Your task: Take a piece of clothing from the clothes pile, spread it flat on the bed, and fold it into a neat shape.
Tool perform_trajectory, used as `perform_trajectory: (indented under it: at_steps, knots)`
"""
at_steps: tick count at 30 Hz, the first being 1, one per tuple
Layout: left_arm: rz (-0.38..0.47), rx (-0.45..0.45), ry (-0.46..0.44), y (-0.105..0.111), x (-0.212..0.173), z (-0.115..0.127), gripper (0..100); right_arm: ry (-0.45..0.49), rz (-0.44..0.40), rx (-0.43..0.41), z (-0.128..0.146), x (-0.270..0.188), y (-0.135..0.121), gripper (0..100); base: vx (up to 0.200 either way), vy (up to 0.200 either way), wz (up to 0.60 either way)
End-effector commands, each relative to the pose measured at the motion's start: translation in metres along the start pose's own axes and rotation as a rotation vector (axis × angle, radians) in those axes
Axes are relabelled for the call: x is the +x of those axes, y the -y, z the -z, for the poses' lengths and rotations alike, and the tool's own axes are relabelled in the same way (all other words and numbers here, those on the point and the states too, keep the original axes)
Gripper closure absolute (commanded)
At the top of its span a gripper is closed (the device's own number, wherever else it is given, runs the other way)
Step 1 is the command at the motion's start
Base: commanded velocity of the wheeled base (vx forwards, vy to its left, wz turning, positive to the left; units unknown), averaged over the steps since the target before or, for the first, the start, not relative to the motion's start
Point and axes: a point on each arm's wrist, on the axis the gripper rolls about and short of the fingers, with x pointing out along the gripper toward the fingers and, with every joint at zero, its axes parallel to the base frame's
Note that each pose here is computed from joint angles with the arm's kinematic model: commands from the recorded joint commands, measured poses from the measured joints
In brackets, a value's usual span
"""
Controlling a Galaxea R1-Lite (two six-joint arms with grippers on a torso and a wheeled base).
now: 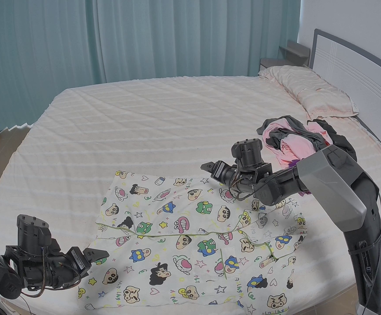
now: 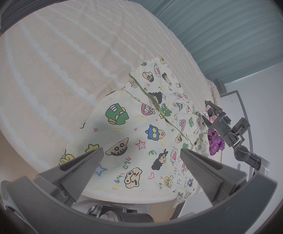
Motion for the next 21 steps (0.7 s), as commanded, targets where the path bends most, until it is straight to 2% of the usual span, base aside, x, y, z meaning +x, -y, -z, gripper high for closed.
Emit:
perform_trajectory:
  at_steps: [1,11,21]
  knots:
    - [-0.002,-0.001,-0.002,0.0,0.001,0.0,0,-0.02,0.002,-0.008,0.01,0.003,-0.001,0,0.0,0.0,0.0]
    - [-0.007,-0.001,-0.008,-0.001,0.002,0.0,0,-0.017,0.041,-0.004,0.013,0.009,0.012,0,0.0,0.0,0.0]
    - [-0.009,-0.003,-0.01,-0.001,0.002,0.0,0,0.055,0.067,0.0,-0.01,0.019,0.023,0,0.0,0.0,0.0]
